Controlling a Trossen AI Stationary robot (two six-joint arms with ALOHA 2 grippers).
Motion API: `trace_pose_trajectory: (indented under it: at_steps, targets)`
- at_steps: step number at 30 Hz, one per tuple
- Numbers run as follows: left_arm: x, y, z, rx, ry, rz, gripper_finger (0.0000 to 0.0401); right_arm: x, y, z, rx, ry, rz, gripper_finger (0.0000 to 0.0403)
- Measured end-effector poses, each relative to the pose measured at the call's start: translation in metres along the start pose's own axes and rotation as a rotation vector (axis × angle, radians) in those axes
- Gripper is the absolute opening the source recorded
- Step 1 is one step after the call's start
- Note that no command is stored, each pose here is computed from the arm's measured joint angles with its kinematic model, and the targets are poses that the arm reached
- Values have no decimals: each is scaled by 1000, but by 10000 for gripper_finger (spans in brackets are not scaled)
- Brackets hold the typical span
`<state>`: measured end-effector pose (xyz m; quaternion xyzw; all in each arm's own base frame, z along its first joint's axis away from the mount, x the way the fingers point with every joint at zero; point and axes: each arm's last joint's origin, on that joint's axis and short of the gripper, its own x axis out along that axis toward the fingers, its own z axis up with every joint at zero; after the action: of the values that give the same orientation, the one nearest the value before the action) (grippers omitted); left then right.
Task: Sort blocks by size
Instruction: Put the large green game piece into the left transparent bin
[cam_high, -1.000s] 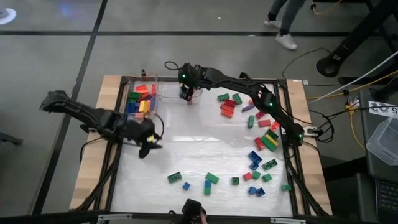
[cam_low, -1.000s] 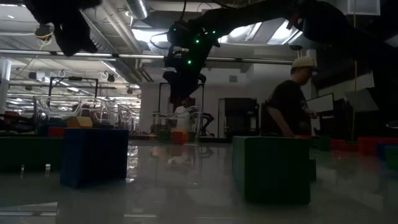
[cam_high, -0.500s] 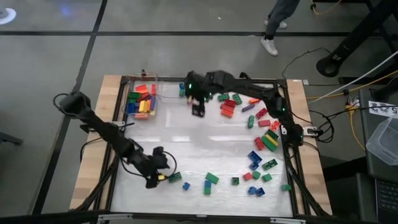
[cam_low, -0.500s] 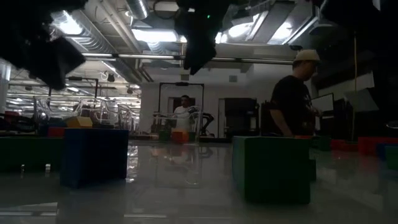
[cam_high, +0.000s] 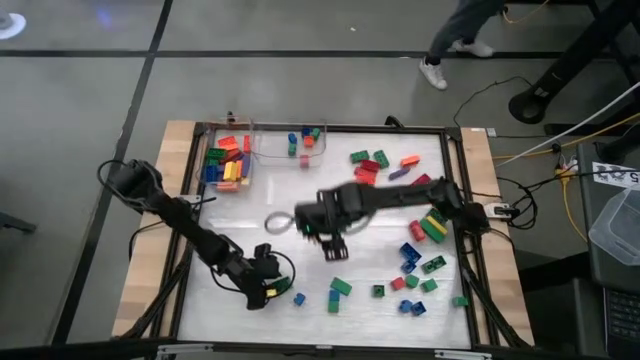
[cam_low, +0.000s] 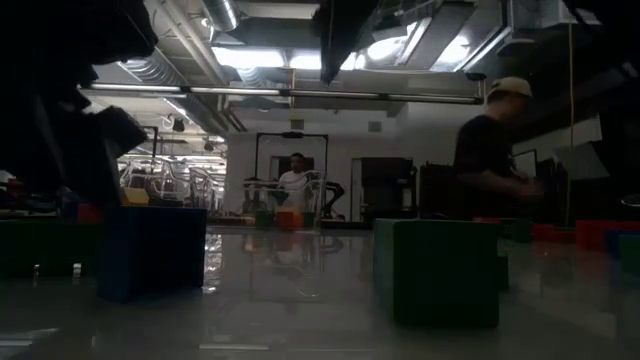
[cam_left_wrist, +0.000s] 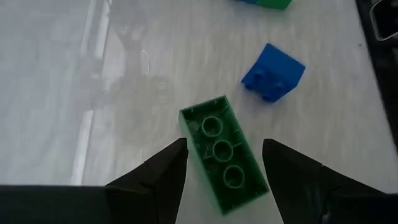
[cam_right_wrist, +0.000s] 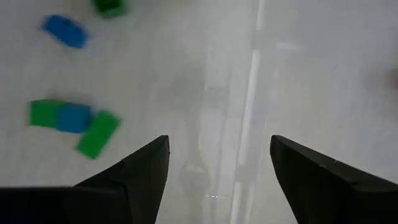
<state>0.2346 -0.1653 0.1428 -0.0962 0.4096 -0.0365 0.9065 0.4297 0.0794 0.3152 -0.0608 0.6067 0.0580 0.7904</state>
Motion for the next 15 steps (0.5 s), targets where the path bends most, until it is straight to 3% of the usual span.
trace_pose_trajectory:
  at_steps: [7, 15]
  targets:
    - [12, 2, -9, 17, 41, 40, 196, -3, 68, -2, -98, -54, -64, 278]
    - [19, 3, -13, 67, 56, 61, 196, -10, 125, -3, -162, -185, -11, 278]
